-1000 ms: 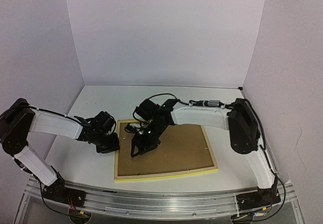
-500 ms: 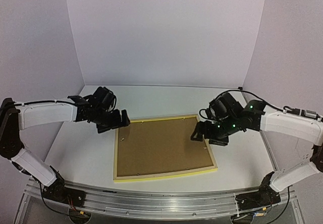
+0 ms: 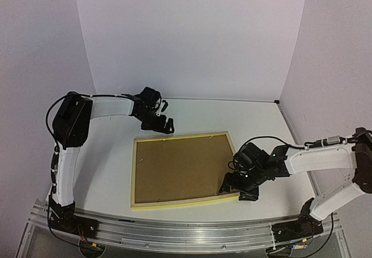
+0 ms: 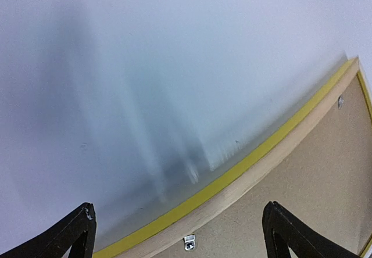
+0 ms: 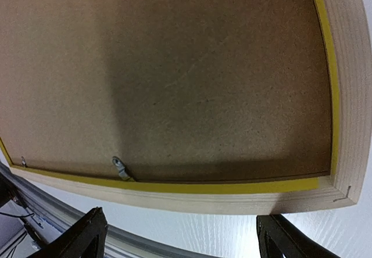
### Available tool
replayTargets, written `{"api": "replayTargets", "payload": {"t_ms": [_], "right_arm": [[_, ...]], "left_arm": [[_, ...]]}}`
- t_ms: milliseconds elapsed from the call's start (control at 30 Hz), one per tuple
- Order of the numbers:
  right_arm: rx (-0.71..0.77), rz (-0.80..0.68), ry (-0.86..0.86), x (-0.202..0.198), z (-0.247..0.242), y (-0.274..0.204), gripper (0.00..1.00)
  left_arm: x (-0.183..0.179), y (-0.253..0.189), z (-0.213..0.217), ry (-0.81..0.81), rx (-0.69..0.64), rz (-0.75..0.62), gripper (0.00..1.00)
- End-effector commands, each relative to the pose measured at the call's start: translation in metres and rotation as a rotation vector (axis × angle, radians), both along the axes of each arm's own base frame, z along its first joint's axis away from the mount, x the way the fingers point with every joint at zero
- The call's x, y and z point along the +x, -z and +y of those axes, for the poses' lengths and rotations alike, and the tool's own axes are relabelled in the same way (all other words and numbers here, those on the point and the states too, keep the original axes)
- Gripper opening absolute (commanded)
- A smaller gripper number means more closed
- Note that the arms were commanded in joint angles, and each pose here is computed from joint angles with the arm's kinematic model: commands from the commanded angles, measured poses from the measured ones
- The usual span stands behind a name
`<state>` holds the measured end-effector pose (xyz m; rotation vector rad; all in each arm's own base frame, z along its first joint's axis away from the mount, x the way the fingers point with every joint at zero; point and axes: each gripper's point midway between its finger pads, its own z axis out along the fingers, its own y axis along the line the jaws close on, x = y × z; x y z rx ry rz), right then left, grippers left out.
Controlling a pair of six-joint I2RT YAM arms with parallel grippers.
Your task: Put the photo into the frame
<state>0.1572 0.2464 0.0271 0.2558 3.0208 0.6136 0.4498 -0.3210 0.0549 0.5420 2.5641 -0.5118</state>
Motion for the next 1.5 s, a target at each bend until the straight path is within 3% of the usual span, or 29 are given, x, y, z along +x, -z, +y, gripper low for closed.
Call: {"api": "replayTargets", "payload": {"t_ms": [0,167,333,667,967,1133,1267,1367,1467], "right_arm": [[0.027,-0.018,0.061,0.016,0.015,0.001,0.86],[-0.009,0.003,0.107,0.022,0.008,0.014,0.86],[-0.032,-0.003,0.193,0.051,-0.002,0.019,0.86],[0.011,-0.081,0.190,0.142,0.004,0.004,0.84],[0.042,-0.126,0.006,0.209,0.036,0.026,0.82],[0.084,-0.156,-0.057,0.235,0.055,0.028,0.80],[0.108,-0.145,-0.078,0.231,0.059,0.027,0.79],[0.049,-0.213,-0.080,0.237,0.048,0.014,0.79],[-0.053,-0.346,-0.048,0.253,0.026,-0.031,0.81]], "left_arm": [[-0.010,0.002,-0.031,0.282,-0.052,-0.005,0.99],[-0.022,0.025,-0.035,0.352,-0.056,0.068,0.92],[-0.040,0.036,-0.020,0.336,-0.030,0.100,0.74],[-0.083,0.052,0.053,0.012,0.111,0.125,0.42],[-0.153,0.060,0.113,-0.285,0.117,0.199,0.09],[-0.177,0.063,0.129,-0.353,0.107,0.229,0.05],[-0.183,0.059,0.132,-0.349,0.094,0.213,0.06],[-0.181,0.055,0.130,-0.329,0.085,0.196,0.05],[-0.181,0.054,0.129,-0.321,0.085,0.187,0.05]]}}
